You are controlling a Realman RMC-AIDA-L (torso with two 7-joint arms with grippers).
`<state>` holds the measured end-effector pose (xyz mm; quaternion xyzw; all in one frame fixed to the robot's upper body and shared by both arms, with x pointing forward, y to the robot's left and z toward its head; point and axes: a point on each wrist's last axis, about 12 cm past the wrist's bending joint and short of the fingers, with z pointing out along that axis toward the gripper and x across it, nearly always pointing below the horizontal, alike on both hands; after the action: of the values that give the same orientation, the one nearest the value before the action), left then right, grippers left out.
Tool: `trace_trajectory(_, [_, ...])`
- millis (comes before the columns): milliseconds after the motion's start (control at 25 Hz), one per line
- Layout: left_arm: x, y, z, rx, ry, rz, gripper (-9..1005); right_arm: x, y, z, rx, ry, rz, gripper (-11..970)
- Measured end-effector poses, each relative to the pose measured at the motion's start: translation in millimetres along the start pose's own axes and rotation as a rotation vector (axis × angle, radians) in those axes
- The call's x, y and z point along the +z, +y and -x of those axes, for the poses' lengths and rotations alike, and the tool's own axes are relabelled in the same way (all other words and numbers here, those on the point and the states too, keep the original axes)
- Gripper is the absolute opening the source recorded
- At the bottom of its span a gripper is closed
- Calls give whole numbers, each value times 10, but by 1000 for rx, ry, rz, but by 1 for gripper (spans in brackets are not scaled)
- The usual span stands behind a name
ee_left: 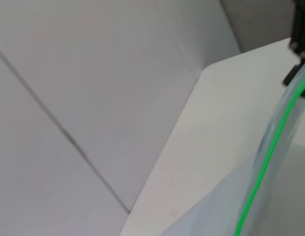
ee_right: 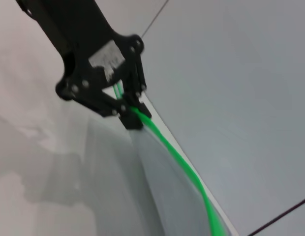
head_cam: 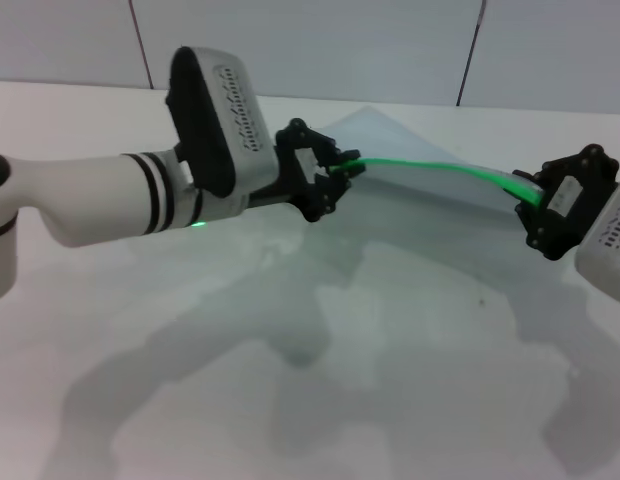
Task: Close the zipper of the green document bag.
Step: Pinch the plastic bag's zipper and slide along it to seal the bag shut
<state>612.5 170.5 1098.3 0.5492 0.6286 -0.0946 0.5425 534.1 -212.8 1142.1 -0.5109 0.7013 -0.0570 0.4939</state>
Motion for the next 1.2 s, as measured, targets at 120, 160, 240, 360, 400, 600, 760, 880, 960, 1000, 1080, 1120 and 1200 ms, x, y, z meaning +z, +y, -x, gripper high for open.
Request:
trace_trajectory(120, [-37,25,-46,-13,8,16,85,-15,-22,-25,12,5,-11,72])
trace_trajectory(160, [-46,33,-60,-16,12,19,85,-20,-35,-33,17,7,-16,74])
trace_trajectory(240, [-69,53,-93,-28,18,32,85,-31,-62,-51,27,11,-25,79])
trace_trajectory(360, [-108,62,-155,-51,29,50,85,-43,-86,-73,33,16,-35,85])
trace_trajectory(400, [-115,60,-169,-56,32,52,85,-49,-93,-83,36,18,-39,87])
trace_trajectory(600, [-180,70,-269,-89,52,79,85,-75,-157,-139,52,26,-77,98])
trace_trajectory(760, [-259,81,-375,-116,80,115,85,-93,-212,-194,64,36,-105,107])
trace_trajectory(880, [-295,85,-428,-134,90,129,85,-100,-237,-238,74,45,-120,114])
trace_trajectory(960, [-303,83,-443,-139,93,132,85,-105,-245,-255,80,47,-129,118])
trace_trajectory(1000, [-305,82,-444,-140,93,132,85,-108,-245,-260,83,48,-131,121])
trace_trajectory(1080, [-308,86,-449,-141,95,135,85,-109,-241,-258,84,45,-136,125])
trace_trajectory(1120, [-307,88,-454,-143,99,140,85,-110,-242,-255,83,43,-141,127])
trace_trajectory(1200, [-306,90,-461,-145,105,147,84,-112,-245,-255,83,41,-149,132])
